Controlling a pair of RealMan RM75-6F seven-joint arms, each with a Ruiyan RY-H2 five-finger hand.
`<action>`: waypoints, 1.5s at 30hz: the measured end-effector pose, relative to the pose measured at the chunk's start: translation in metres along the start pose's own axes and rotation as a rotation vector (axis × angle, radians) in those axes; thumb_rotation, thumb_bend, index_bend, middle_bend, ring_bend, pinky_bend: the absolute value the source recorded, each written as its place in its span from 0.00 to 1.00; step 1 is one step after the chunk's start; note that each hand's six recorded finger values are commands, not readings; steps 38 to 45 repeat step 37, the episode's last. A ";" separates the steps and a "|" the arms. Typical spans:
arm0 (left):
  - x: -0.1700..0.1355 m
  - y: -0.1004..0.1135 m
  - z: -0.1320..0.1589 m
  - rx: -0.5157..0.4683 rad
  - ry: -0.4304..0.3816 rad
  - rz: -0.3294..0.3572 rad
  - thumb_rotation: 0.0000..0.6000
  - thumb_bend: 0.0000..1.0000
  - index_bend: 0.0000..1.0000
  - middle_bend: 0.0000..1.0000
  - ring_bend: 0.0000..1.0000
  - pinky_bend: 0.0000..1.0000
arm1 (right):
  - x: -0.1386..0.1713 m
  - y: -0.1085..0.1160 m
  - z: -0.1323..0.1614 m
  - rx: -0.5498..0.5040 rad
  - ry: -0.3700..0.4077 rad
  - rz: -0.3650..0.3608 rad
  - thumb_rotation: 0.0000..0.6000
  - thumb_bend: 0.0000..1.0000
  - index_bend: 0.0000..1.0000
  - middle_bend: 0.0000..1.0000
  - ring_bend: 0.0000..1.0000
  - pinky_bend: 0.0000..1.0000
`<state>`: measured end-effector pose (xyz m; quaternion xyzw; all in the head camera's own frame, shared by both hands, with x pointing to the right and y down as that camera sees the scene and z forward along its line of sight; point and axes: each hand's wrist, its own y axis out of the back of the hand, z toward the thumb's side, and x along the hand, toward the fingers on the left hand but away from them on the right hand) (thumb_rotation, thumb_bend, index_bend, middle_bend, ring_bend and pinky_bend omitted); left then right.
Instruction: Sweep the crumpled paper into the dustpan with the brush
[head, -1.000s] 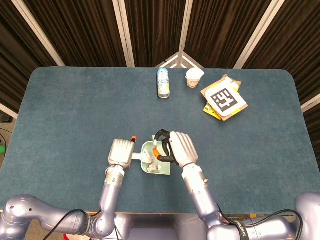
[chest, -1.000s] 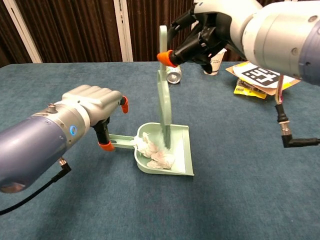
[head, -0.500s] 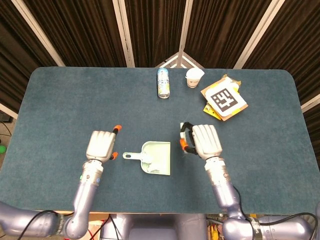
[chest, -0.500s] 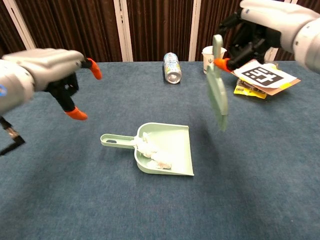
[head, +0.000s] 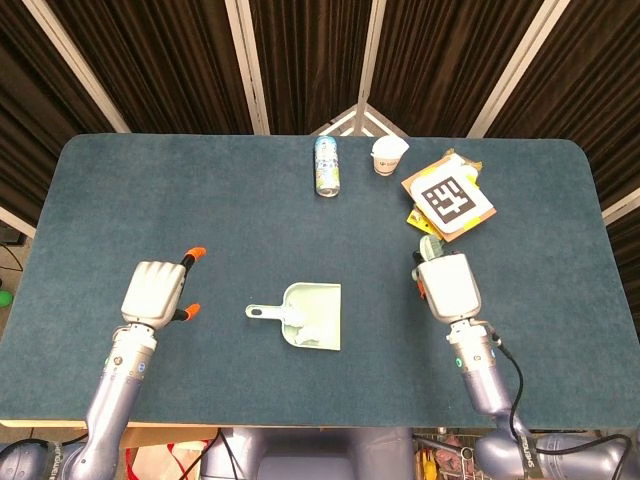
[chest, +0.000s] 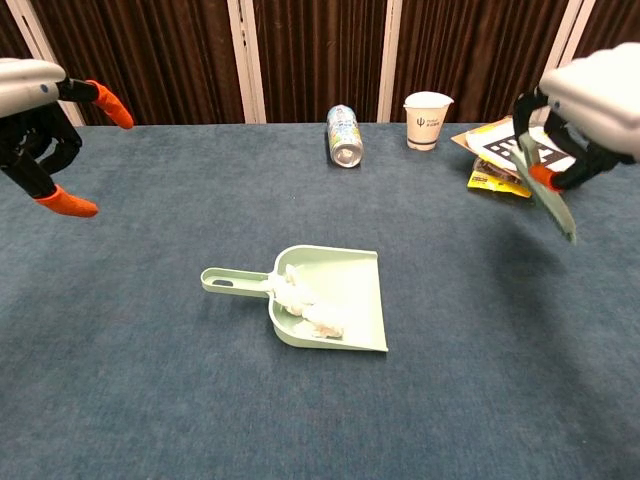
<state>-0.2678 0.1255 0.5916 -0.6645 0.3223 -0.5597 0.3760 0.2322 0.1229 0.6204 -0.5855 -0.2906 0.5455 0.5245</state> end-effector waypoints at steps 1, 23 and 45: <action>0.000 0.000 -0.001 0.001 -0.001 0.002 1.00 0.00 0.14 0.46 0.49 0.59 | 0.002 -0.003 0.003 0.003 0.007 0.015 1.00 0.49 0.05 0.23 0.15 0.30; -0.044 0.007 -0.034 -0.024 -0.038 0.013 1.00 0.00 0.01 0.00 0.00 0.10 | 0.054 0.012 0.002 -0.177 0.050 0.183 1.00 0.31 0.00 0.00 0.00 0.05; -0.141 -0.022 -0.107 -0.002 -0.054 0.025 1.00 0.00 0.00 0.00 0.00 0.01 | 0.158 -0.007 -0.080 -0.242 -0.001 0.163 1.00 0.31 0.00 0.00 0.00 0.00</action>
